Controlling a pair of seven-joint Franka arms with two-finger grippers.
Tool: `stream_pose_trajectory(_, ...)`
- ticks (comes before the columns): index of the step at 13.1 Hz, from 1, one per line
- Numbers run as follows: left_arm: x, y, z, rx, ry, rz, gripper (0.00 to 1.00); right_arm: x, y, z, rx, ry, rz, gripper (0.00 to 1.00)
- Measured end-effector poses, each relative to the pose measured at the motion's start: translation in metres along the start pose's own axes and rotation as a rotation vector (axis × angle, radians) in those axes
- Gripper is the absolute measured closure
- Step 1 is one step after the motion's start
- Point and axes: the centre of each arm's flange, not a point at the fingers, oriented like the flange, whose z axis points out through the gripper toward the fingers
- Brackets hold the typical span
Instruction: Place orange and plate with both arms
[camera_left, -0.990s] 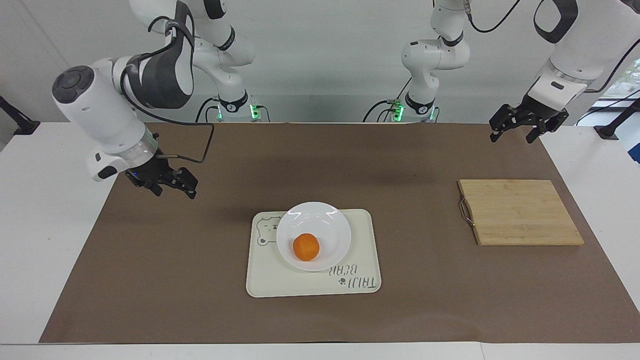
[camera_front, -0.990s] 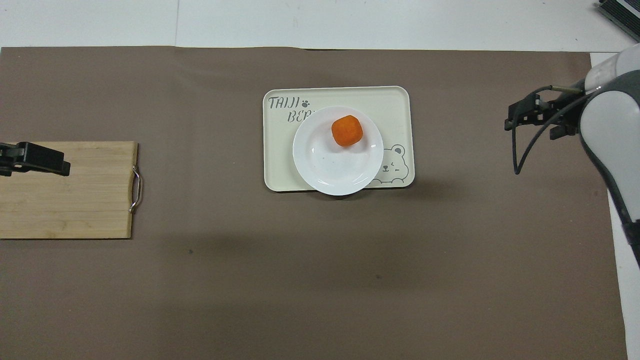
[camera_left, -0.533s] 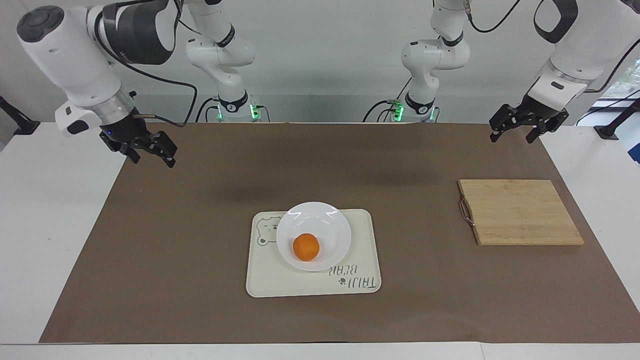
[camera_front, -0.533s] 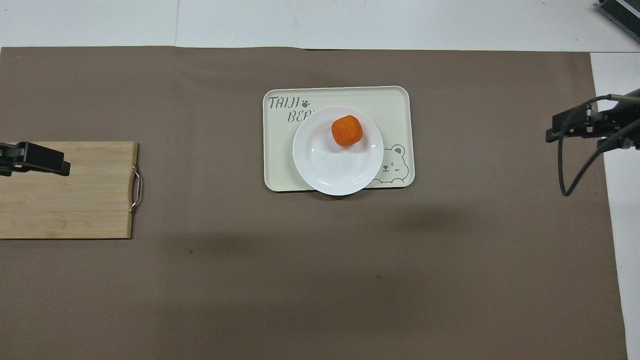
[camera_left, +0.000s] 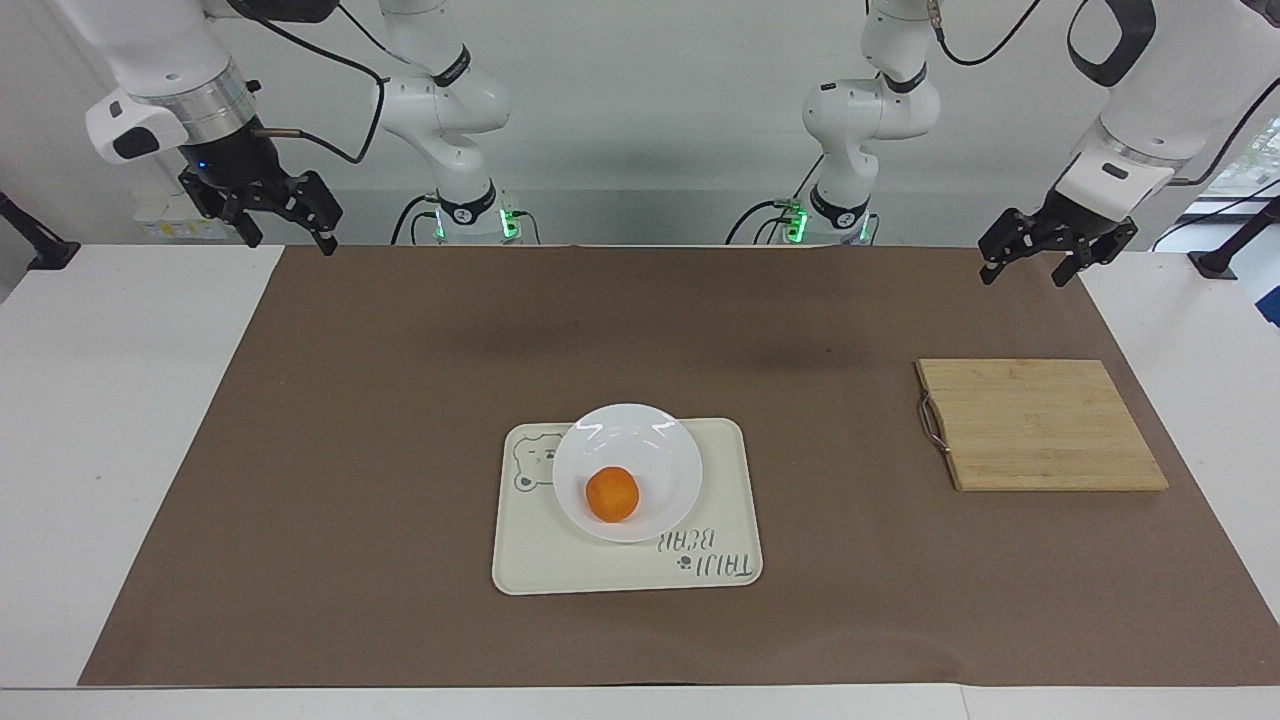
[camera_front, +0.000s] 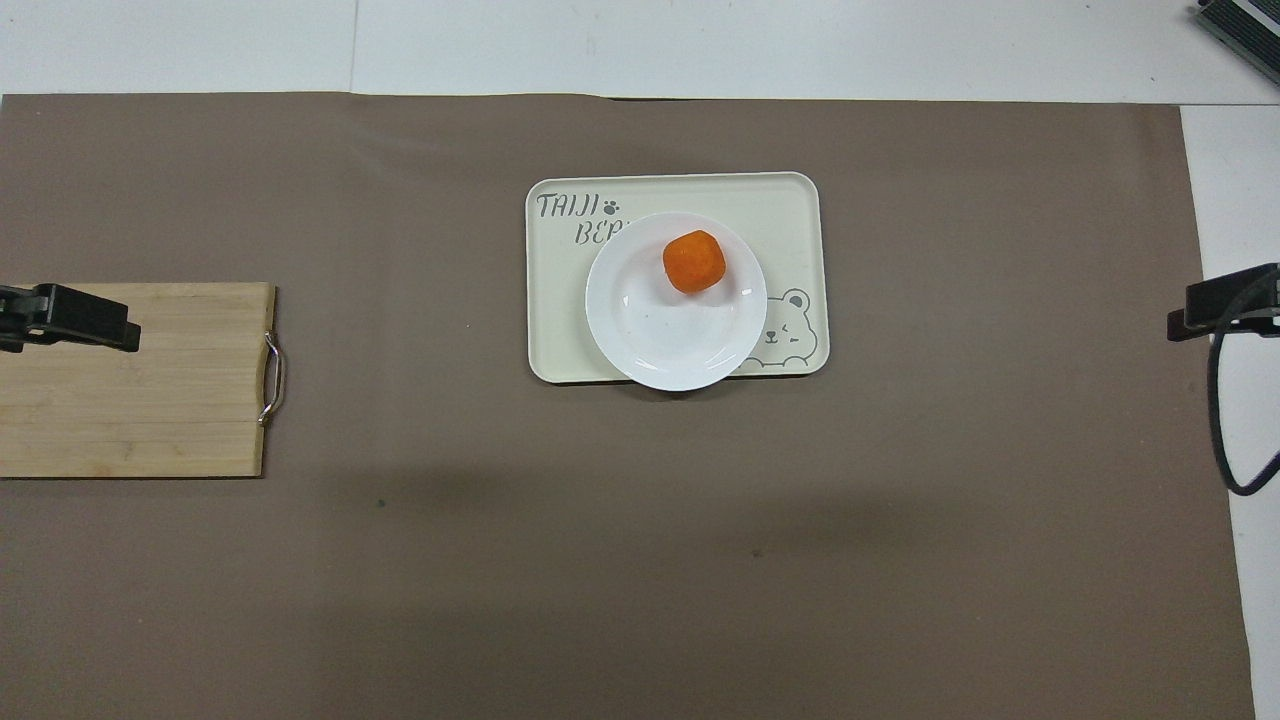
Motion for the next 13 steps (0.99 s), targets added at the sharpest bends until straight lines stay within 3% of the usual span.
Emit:
stream_pose_trajectory(5, 0.000, 0.000, 0.000, 0.000, 0.000, 0.000, 0.00, -0.001, -0.014, 0.013, 0.000, 0.003, -0.026, 0.00)
stream_pose_trajectory(13, 0.000, 0.000, 0.000, 0.000, 0.000, 0.000, 0.00, -0.005, -0.018, -0.002, -0.004, 0.018, -0.035, 0.00)
